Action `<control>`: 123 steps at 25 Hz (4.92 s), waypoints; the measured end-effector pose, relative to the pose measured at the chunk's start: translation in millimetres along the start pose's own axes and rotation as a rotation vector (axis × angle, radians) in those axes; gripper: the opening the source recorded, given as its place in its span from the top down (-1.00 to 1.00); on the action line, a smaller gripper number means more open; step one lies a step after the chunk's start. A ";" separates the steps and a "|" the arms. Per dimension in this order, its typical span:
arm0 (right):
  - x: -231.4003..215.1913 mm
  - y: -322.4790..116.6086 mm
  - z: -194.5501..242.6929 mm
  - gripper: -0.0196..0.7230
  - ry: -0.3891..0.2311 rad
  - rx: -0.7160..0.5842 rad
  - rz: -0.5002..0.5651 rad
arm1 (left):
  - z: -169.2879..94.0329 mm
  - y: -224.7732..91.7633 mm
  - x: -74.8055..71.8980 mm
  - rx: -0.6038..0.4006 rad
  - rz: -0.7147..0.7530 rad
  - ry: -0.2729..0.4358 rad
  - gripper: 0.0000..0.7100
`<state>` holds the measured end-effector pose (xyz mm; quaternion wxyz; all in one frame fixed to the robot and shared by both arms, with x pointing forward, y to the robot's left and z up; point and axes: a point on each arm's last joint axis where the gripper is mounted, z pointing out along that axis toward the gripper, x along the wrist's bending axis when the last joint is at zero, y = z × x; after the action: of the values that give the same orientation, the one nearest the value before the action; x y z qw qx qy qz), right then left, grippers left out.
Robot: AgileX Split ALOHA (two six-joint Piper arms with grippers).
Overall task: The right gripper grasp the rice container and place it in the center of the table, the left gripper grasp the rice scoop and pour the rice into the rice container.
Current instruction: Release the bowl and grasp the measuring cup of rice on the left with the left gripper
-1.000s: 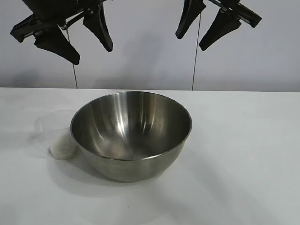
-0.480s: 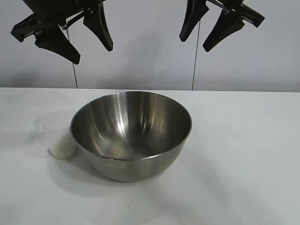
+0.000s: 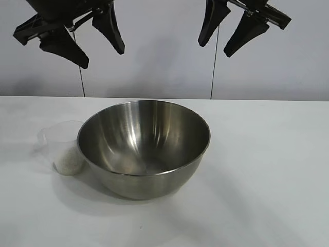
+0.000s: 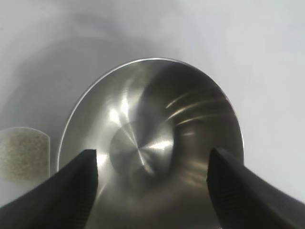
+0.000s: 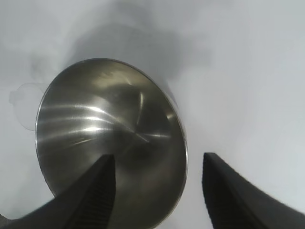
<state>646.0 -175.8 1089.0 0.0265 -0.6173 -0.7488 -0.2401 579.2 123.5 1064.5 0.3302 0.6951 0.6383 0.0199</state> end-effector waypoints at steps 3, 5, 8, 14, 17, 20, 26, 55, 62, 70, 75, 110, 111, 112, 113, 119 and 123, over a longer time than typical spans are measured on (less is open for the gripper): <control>0.0 0.0 0.0 -0.07 0.000 0.000 -0.004 | -0.1 1.4 1.6 -0.014 0.032 0.018 -0.35; 0.0 0.0 0.0 -0.07 0.000 0.000 -0.017 | -1.4 2.3 4.5 -0.023 0.078 0.053 -0.36; 0.0 0.0 0.0 -0.07 0.000 0.000 -0.032 | -10.6 -0.4 9.6 -0.040 0.151 0.110 -0.41; -0.2 0.0 0.0 -0.07 -0.002 0.000 -0.042 | -46.5 -32.8 23.2 -0.234 0.244 0.126 -0.44; -0.3 0.0 0.0 -0.07 -0.003 0.000 -0.043 | -61.3 -63.3 34.5 -0.385 0.273 0.091 -0.44; -0.3 0.0 0.0 -0.07 -0.004 0.000 -0.043 | -70.4 -100.1 49.2 -0.502 0.340 0.074 -0.44; -0.3 0.0 0.0 -0.07 -0.004 0.000 -0.044 | -51.7 -162.1 80.1 -0.562 0.485 0.086 -0.43; -0.3 0.0 0.0 -0.07 -0.004 0.000 -0.046 | -42.6 -227.5 144.2 -0.786 0.238 0.312 -0.11; -0.3 0.0 0.0 -0.07 -0.004 0.000 -0.046 | -7.1 -237.9 158.9 -0.649 0.112 0.342 -0.10; -0.6 0.0 0.0 -0.07 -0.007 0.001 -0.047 | 19.4 -237.3 157.0 -0.551 0.114 0.286 -0.08; -0.8 0.0 0.0 -0.07 -0.009 0.001 -0.049 | 16.3 -231.5 167.4 -0.561 0.141 0.295 -0.01; -1.0 0.4 0.0 -0.07 -0.011 -0.004 -0.050 | 12.7 -187.0 196.4 -0.612 0.353 0.045 -0.16; -1.0 0.4 0.0 -0.07 -0.011 -0.004 -0.050 | 15.9 -189.2 197.9 -0.597 0.351 0.044 -0.17; -1.0 0.4 0.0 -0.07 -0.011 -0.004 -0.050 | 20.7 -192.8 200.2 -0.571 0.343 0.043 -0.17; -1.0 0.4 0.0 -0.07 -0.011 -0.004 -0.050 | 26.3 -197.2 203.0 -0.541 0.333 0.042 -0.17; -1.0 0.4 0.0 -0.07 -0.011 -0.004 -0.050 | 55.1 -201.7 219.1 -0.455 0.323 0.039 -0.17; -1.0 0.5 0.0 -0.07 -0.012 -0.005 -0.050 | 63.6 -188.7 223.9 -0.479 0.357 0.026 -0.17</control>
<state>646.7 -176.6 1088.8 0.0146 -0.5999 -0.7634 -0.2391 484.1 291.3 835.3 0.4680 0.6983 0.4872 0.2368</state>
